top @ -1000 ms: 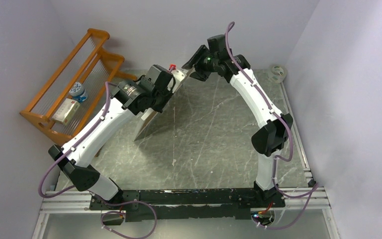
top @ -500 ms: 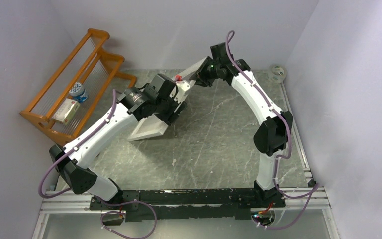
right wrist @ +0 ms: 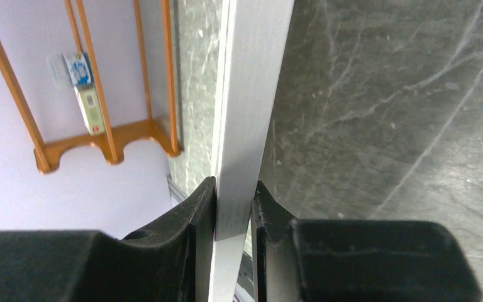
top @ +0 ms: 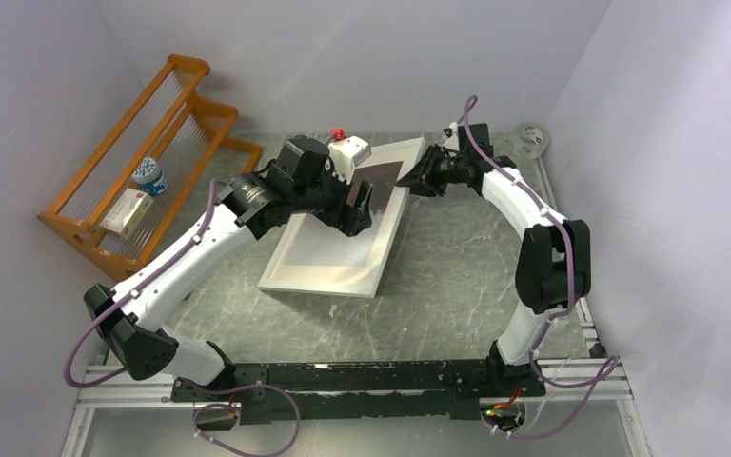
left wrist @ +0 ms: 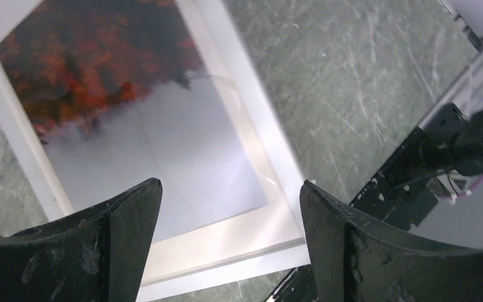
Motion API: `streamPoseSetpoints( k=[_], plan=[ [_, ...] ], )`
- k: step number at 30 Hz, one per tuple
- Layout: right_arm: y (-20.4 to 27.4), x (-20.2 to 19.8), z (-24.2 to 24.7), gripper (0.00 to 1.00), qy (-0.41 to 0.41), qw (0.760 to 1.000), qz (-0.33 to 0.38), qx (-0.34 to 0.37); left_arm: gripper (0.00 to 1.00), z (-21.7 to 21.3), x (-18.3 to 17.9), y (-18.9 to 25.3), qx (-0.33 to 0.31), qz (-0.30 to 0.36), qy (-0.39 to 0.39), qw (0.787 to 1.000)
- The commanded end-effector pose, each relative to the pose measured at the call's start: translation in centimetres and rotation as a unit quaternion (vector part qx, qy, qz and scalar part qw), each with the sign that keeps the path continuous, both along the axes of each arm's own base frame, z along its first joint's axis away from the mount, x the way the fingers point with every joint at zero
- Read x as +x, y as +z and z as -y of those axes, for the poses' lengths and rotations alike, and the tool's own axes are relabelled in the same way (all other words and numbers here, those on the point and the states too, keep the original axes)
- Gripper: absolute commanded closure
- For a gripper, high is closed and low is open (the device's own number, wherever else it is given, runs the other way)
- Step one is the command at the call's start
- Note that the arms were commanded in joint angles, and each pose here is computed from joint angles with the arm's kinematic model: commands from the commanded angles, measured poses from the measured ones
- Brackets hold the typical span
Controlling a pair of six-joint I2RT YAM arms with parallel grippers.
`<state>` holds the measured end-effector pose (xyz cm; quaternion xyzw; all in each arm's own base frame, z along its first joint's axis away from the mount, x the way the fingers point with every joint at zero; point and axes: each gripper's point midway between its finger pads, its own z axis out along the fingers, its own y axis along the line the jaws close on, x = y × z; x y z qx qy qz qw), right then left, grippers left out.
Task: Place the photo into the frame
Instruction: Turn over the photo frame at the center of the board.
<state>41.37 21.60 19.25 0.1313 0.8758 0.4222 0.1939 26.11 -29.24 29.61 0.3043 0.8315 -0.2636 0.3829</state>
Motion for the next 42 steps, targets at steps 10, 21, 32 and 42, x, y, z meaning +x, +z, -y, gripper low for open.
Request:
streamPoseSetpoints(
  k=[10, 21, 32, 42],
  plan=[
    [-2.4, -2.7, 2.2, 0.91, 0.115, 0.978, 0.159, 0.069, 0.16, -6.0, 6.0, -7.5, 0.044, -0.133, 0.182, 0.973],
    [-2.6, -1.3, 3.2, 0.94, 0.047, 0.981, 0.171, 0.076, 0.19, -12.6, 7.1, -15.8, 0.044, -0.278, 0.294, 0.914],
    [-4.5, -0.2, 7.6, 0.98, -0.164, 0.974, 0.154, 0.031, 0.18, -14.3, 6.2, -17.9, -0.007, -0.319, 0.358, 0.877],
    [-10.9, -4.4, 7.6, 0.53, -0.117, 0.99, 0.079, -0.015, 0.17, -15.8, 4.8, -19.4, -0.005, -0.322, 0.395, 0.861]
  ],
)
